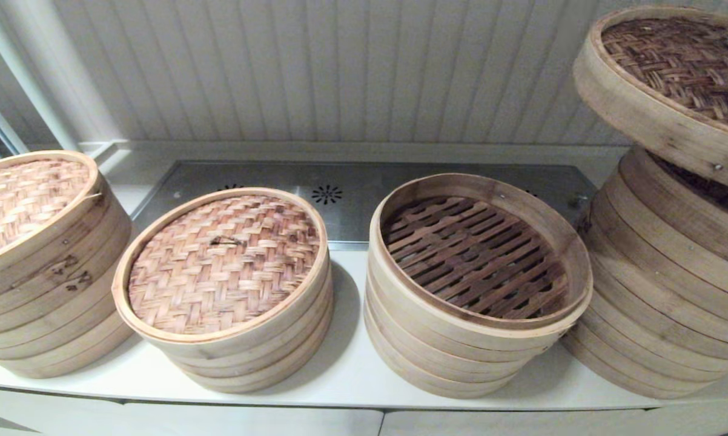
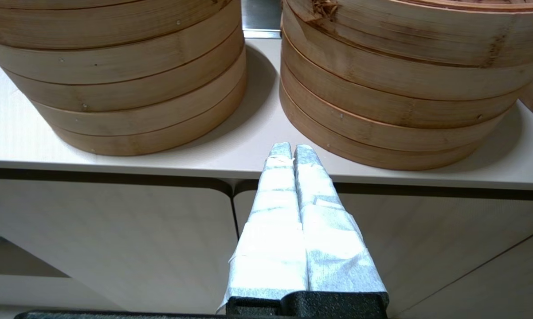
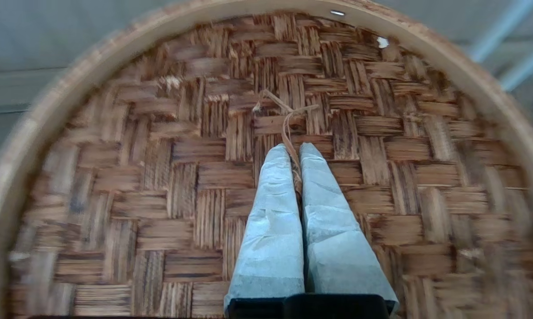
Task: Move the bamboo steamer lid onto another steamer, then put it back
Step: Put the steamer
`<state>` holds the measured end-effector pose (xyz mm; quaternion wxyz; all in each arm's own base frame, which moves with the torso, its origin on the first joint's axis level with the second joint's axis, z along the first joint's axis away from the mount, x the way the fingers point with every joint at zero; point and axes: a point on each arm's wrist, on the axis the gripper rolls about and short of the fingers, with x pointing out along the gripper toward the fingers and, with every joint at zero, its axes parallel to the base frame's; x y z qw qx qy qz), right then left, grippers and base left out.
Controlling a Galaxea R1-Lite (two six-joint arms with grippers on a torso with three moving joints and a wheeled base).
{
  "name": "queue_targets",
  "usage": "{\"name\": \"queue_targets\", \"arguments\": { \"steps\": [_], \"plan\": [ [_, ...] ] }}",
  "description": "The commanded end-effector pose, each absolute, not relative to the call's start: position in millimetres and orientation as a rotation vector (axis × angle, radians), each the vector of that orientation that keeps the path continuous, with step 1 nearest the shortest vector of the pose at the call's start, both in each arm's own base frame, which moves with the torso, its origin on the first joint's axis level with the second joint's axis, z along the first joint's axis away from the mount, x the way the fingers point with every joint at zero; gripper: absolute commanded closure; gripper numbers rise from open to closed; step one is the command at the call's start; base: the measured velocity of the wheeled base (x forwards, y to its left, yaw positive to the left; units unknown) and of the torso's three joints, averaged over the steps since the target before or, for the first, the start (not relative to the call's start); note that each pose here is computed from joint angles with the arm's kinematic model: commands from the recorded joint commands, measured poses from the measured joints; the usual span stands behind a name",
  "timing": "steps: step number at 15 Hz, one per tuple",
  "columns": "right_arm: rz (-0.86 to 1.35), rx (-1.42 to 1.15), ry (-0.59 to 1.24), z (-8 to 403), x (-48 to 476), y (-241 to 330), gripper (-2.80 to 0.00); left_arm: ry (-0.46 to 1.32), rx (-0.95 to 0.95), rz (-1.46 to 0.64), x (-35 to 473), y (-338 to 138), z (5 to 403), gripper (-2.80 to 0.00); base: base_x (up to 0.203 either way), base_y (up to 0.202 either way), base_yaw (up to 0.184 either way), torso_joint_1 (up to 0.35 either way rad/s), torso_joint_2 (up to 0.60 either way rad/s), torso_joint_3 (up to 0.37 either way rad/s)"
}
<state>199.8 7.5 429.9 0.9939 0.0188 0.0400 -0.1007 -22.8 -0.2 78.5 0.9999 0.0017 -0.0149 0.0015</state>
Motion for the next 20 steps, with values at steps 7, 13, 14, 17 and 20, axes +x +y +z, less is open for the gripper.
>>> {"name": "queue_targets", "arguments": {
  "steps": [7, 13, 14, 17, 20],
  "plan": [
    [-0.291, 0.062, 0.141, 416, 211, -38, 0.00, -0.019, 0.003, 0.005, -22, 0, 75, 0.00, 0.000, 0.000, 0.000, 0.000, 0.00, 0.000],
    [-0.288, 0.109, 0.219, 401, 206, -74, 0.00, -0.019, 0.003, 0.004, -22, 0, 75, 0.00, 0.000, 0.000, 0.000, 0.000, 0.00, 0.000],
    [-0.287, 0.116, 0.235, 397, 206, -77, 0.00, -0.019, 0.003, 0.004, -22, 0, 75, 0.00, 0.000, 0.000, 0.000, 0.000, 0.00, 0.000],
    [-0.249, 0.144, 0.283, 384, 209, -79, 0.00, -0.019, 0.003, 0.003, -22, 0, 75, 0.00, 0.000, 0.000, 0.000, 0.000, 0.00, 0.000],
    [-0.239, 0.162, 0.305, 377, 213, -80, 0.00, -0.018, 0.003, 0.005, -22, 0, 75, 0.00, 0.000, 0.000, 0.000, 0.000, 0.00, 0.000]
  ]
}}
